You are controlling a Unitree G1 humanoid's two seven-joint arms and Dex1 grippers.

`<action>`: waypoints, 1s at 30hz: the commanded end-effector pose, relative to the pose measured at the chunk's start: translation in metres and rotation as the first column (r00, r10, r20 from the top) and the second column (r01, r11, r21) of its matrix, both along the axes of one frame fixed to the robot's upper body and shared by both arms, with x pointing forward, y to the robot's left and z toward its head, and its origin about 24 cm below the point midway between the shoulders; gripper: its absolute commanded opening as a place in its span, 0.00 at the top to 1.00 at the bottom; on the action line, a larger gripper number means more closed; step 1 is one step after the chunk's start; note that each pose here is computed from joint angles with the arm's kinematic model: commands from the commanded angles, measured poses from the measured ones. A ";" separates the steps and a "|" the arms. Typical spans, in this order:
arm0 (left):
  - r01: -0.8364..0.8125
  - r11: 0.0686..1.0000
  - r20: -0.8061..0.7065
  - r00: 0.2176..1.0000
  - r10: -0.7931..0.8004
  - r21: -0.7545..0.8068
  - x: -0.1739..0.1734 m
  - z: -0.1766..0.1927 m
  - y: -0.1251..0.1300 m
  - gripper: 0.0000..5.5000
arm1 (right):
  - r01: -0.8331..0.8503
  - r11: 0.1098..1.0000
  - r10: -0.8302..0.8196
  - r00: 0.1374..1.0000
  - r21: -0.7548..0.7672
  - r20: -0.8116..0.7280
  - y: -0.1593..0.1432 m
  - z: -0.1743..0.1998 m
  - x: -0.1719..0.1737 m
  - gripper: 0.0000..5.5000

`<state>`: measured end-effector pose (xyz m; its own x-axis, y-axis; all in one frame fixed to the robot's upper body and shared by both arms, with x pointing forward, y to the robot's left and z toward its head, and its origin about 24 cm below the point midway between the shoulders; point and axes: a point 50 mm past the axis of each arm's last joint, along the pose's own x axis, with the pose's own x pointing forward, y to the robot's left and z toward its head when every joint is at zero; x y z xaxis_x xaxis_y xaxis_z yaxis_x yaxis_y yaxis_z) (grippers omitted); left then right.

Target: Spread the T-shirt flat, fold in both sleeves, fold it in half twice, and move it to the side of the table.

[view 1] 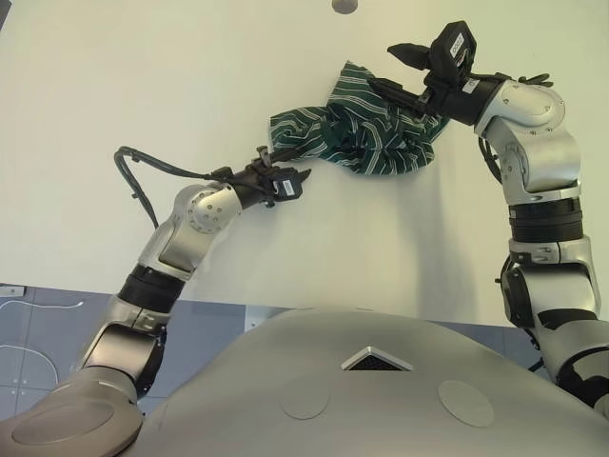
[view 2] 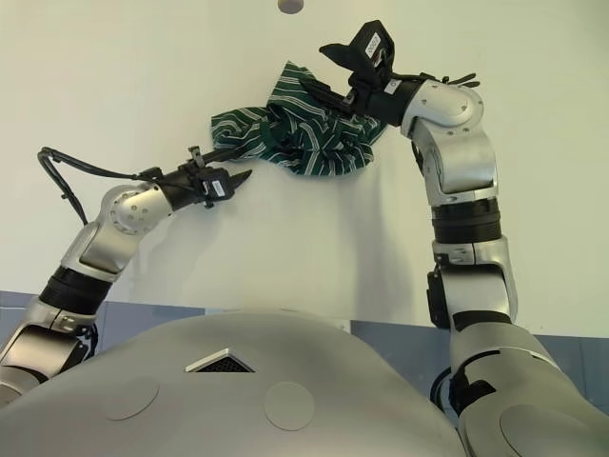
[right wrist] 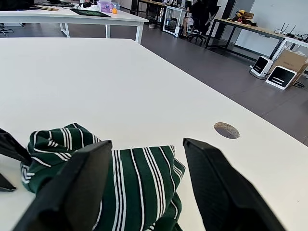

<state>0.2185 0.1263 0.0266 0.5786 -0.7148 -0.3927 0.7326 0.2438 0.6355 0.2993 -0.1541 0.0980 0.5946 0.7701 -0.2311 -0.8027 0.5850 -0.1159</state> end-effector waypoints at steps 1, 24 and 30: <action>-0.047 0.996 -0.009 0.999 0.048 0.079 0.008 -0.014 0.005 0.66 | -0.001 1.000 0.001 1.000 0.016 -0.007 0.001 -0.002 -0.003 0.50; -0.135 0.628 0.087 0.947 0.309 -0.766 0.059 0.154 0.070 1.00 | -0.238 0.924 0.237 0.971 -0.301 -0.039 0.031 -0.011 -0.003 0.50; 0.068 0.550 0.092 0.996 0.016 -0.833 0.013 0.196 0.061 1.00 | -0.043 0.884 -0.038 0.986 -0.466 -0.162 -0.026 -0.049 -0.005 0.50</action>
